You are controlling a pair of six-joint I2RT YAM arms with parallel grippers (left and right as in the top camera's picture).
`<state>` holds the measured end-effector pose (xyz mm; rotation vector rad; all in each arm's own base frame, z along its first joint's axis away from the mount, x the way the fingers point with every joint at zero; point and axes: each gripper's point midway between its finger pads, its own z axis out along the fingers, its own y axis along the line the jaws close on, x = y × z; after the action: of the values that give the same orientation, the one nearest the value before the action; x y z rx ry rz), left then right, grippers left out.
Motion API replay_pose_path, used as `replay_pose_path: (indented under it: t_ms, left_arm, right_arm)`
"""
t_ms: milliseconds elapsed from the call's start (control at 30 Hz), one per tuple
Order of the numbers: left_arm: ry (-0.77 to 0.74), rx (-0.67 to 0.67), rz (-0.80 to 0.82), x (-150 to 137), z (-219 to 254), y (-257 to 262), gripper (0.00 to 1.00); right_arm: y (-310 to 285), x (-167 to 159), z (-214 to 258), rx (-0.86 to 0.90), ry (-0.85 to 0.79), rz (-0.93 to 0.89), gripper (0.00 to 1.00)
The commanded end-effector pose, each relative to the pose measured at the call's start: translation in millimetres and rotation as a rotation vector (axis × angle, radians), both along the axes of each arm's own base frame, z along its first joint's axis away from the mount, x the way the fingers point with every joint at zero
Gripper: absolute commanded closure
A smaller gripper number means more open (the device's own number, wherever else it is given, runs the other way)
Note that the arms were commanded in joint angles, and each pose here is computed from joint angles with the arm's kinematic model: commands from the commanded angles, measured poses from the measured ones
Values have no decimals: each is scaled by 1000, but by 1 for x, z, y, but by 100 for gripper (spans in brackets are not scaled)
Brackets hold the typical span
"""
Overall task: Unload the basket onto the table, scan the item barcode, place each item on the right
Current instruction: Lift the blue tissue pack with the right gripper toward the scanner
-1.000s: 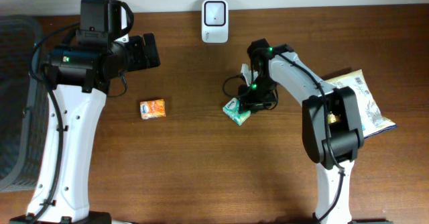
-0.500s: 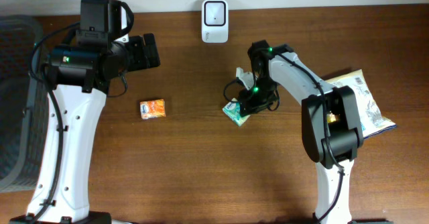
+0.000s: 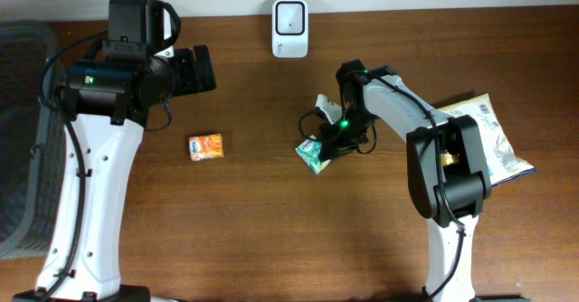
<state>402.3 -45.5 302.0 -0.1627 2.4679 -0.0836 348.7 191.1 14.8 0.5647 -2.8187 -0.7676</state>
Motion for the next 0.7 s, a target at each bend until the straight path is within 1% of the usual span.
replay_pose_path:
  t_ms: [0, 67, 167, 233, 367, 500, 567, 667]
  left_arm:
    - [-19, 11, -4, -2, 7, 2, 1]
    - [-19, 11, -4, -2, 7, 2, 1]
    - [-19, 11, -4, -2, 7, 2, 1]
    - [-19, 11, -4, -1, 7, 2, 1]
    - [-19, 11, -4, -2, 7, 2, 1]
    - [-19, 11, -4, -2, 7, 2, 1]
    - [-19, 11, -4, -2, 7, 2, 1]
    - [-19, 11, -4, -2, 7, 2, 1]
  right_arm:
    - [11, 15, 46, 163, -5, -50, 96]
    - [17, 18, 75, 289, -3, -50, 96]
    - [21, 22, 133, 598, -17, -60, 96]
    - [17, 25, 151, 712, -15, -92, 96]
    - [5, 30, 172, 821, 15, -171, 96]
    - [-5, 40, 202, 986, 53, -282, 96]
    - [-8, 42, 211, 1024, 77, -319, 96]
    - [-12, 42, 212, 1012, 131, -362, 96]
